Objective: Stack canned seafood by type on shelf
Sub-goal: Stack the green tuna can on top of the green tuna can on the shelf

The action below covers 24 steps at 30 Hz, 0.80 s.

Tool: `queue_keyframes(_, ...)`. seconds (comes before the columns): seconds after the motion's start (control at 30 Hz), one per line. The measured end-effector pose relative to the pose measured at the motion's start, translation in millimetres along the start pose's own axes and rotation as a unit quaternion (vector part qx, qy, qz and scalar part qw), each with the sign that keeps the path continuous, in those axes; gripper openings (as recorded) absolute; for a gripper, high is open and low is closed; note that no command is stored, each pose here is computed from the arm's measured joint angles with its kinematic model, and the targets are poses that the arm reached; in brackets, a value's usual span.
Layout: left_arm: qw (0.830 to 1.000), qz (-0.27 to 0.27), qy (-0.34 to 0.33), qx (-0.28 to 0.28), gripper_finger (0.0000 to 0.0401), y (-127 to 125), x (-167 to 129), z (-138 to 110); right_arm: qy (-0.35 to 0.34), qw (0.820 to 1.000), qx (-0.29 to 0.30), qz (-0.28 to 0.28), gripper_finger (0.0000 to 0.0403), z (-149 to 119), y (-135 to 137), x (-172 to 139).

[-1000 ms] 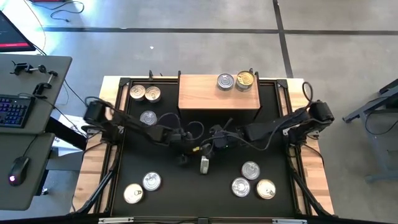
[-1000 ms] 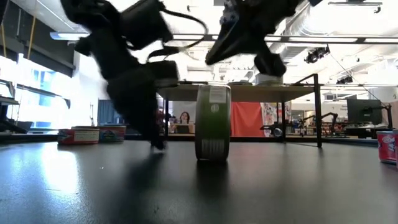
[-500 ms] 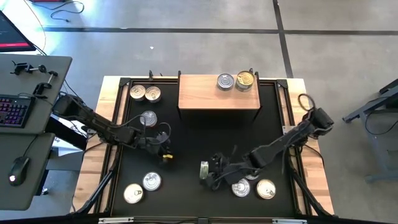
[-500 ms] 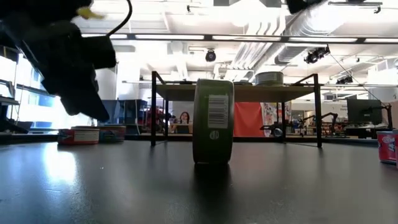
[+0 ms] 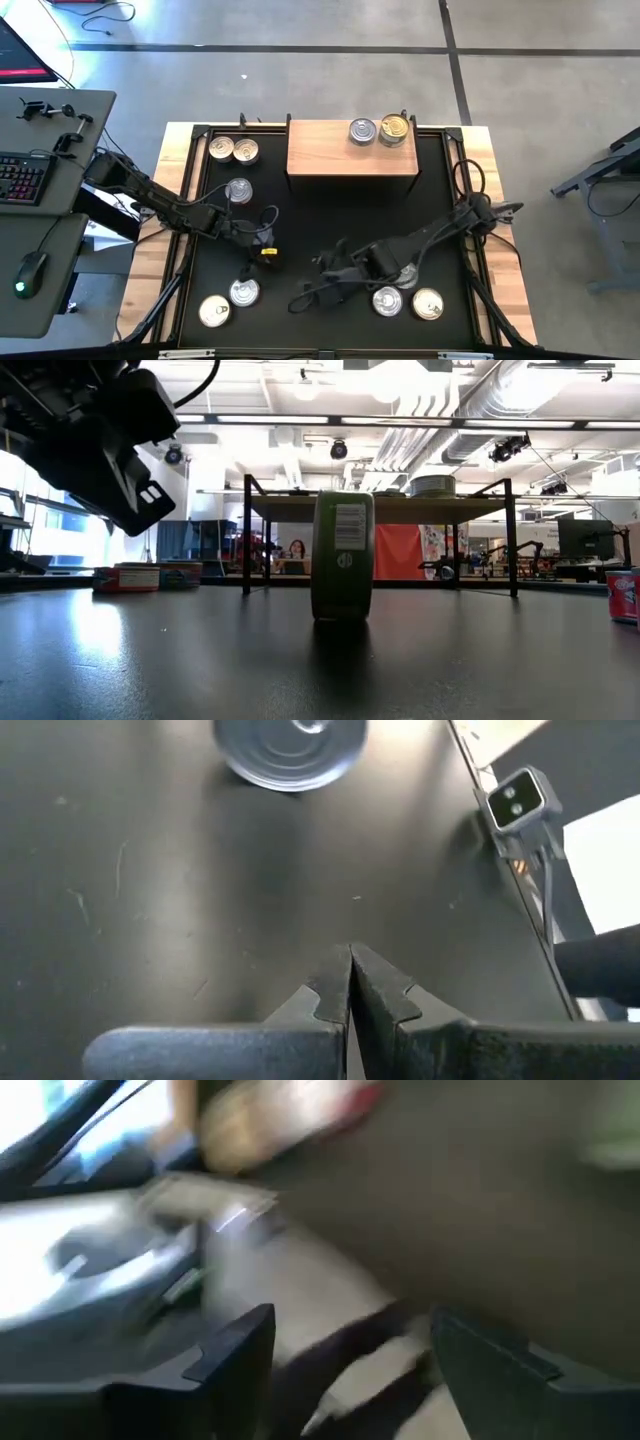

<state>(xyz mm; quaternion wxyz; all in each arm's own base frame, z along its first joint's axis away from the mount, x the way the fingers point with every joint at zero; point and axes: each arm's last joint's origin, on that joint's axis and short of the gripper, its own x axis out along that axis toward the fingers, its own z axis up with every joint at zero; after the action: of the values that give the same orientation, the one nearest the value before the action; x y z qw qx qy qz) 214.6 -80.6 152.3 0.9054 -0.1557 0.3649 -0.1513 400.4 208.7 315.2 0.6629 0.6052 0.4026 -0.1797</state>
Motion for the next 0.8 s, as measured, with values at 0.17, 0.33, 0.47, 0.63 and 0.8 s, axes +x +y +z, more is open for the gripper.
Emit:
queue_keyframes(0.17, 1.000, -0.004, 0.005, 0.008, 0.0000, 0, 0, -1, -0.118, 0.972, 0.150, -0.139, 0.0257, 13, -17, -5)
queue_keyframes(0.33, 1.000, -0.005, 0.005, 0.008, 0.0000, 0, 0, -1, -0.132, 0.957, 0.168, -0.196, 0.0257, 46, -27, 28)
queue_keyframes(0.47, 1.000, -0.005, 0.005, 0.008, 0.0000, 0, 0, -1, -0.112, 0.955, 0.138, -0.236, 0.0257, 77, -35, 52)
queue_keyframes(0.63, 1.000, -0.004, 0.006, 0.006, 0.0000, 0, 0, -1, -0.120, 0.940, 0.138, -0.289, 0.0256, 97, -44, 49)
queue_keyframes(0.8, 1.000, -0.009, 0.008, 0.006, 0.0000, 0, 0, -1, -0.112, 0.936, 0.143, -0.300, 0.0256, 103, -46, 50)
